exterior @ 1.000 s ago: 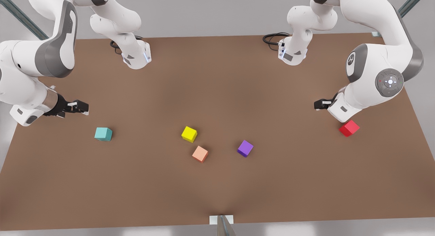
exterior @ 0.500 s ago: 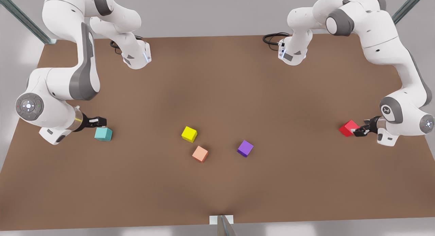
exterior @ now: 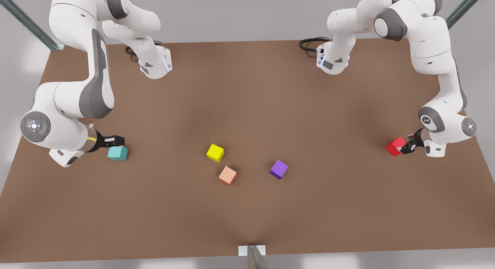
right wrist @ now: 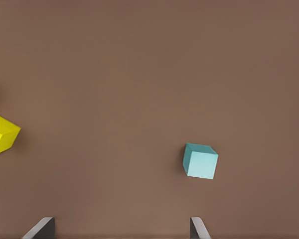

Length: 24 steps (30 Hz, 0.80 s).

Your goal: Pick up red wooden cube and pass to hand red wooden cube and place in blue wooden cube

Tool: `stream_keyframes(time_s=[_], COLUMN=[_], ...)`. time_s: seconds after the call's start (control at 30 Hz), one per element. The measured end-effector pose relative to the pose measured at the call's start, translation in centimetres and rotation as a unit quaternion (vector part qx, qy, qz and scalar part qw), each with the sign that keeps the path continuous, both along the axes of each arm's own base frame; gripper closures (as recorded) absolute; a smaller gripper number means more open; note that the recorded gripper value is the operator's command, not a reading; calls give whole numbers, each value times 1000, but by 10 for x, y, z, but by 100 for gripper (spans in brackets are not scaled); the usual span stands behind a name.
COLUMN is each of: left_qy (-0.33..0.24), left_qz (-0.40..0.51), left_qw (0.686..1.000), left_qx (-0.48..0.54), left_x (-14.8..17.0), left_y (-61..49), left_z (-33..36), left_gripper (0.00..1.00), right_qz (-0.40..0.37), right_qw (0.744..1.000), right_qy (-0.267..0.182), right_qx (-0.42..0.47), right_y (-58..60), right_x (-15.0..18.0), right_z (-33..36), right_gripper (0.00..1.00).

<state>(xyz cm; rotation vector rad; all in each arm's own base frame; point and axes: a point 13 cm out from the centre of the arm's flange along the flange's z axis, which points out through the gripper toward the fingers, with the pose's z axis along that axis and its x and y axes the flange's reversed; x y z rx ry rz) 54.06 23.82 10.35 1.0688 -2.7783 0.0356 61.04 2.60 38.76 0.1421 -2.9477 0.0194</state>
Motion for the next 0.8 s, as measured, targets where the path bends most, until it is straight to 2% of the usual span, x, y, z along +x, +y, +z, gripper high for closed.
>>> stream_keyframes(time_s=[0.6,0.73,0.8], left_qy=[8,3,0], left_qz=[15,16,15], left_qw=[1000,1000,1000], left_qx=[6,7,8], left_x=[-4,0,2], left_y=[-9,-10,-12], left_z=[-58,-63,-63], left_gripper=[2,27,29], right_qz=[-2,-3,-4], right_qw=[1000,1000,1000], right_qy=[5,5,6], right_qx=[10,13,15], right_y=[4,4,4], right_x=[0,0,0], right_z=[-6,-6,-6], right_gripper=[0,0,0])
